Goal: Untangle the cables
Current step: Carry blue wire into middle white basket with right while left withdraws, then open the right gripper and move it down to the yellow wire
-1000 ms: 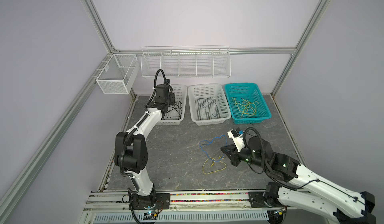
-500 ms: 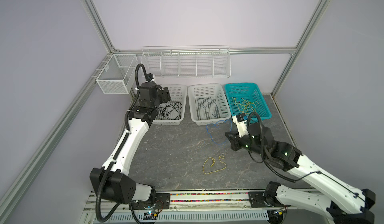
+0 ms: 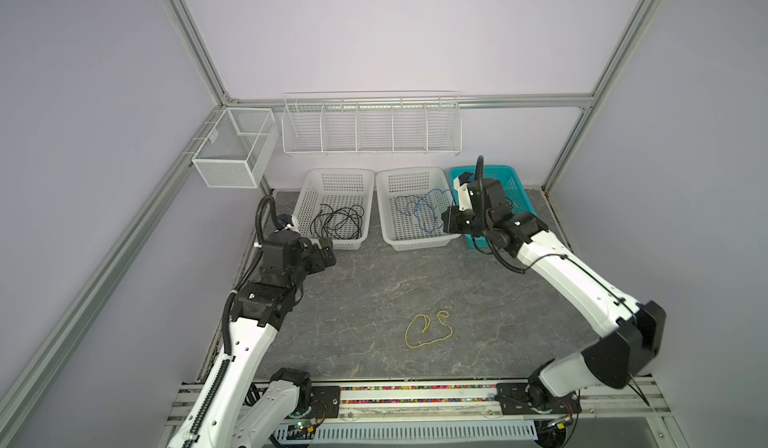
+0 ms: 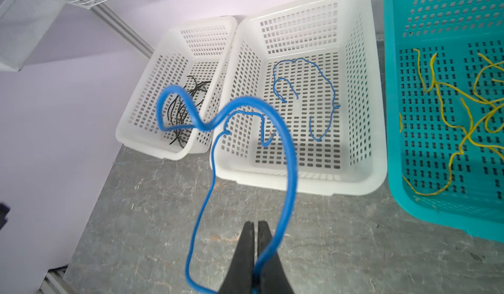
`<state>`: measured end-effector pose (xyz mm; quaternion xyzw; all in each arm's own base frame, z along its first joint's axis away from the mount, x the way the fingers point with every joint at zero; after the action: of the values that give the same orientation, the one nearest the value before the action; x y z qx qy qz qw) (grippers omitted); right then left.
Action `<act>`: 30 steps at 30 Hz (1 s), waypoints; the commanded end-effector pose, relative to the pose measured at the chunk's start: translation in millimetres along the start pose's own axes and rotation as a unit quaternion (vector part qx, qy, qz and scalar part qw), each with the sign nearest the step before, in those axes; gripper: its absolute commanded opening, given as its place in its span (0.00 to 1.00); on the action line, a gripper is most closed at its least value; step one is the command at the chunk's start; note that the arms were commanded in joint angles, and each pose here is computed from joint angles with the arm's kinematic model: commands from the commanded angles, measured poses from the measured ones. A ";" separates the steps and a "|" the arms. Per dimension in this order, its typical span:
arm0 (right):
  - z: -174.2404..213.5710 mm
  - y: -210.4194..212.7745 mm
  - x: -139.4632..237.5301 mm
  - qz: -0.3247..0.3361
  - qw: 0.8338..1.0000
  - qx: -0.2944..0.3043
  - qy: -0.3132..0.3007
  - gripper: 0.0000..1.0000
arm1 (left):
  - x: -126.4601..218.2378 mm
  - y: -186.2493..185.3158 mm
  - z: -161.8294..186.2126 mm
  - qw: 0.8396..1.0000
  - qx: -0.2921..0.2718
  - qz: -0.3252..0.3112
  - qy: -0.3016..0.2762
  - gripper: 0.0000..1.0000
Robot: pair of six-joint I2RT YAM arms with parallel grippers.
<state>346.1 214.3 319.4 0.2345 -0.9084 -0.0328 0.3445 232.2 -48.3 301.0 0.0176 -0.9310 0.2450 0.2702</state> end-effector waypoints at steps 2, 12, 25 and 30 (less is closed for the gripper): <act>-5.4 -4.3 -43.7 -0.013 0.999 -0.006 0.042 0.07 | 1.4 18.2 28.2 1.000 0.012 -0.010 0.005 1.00; -2.3 -13.9 -115.2 -0.020 0.996 -0.020 0.080 0.11 | 4.6 31.4 46.2 1.000 -0.001 -0.024 -0.013 1.00; 7.8 -6.0 -49.7 -0.018 0.997 -0.002 0.079 0.45 | 8.5 26.0 50.5 1.000 -0.020 -0.016 -0.011 1.00; 65.3 1.1 -10.8 -0.006 0.994 0.004 0.111 0.46 | 8.0 24.8 51.1 1.000 -0.020 -0.011 -0.008 1.00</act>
<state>340.7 217.9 277.0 0.2501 -0.8718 -0.0196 0.4207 197.0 -49.7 252.9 0.0274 -0.9347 0.2273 0.2720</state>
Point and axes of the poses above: each gripper's point midway between its finger pads, its own x axis back along the fingers, its own y axis along the line the jaws close on, z = x × y, the point moved 7 cm from there along x, back along the fingers, and after that the axes turned 12 degrees about x, right-handed, at the moved point
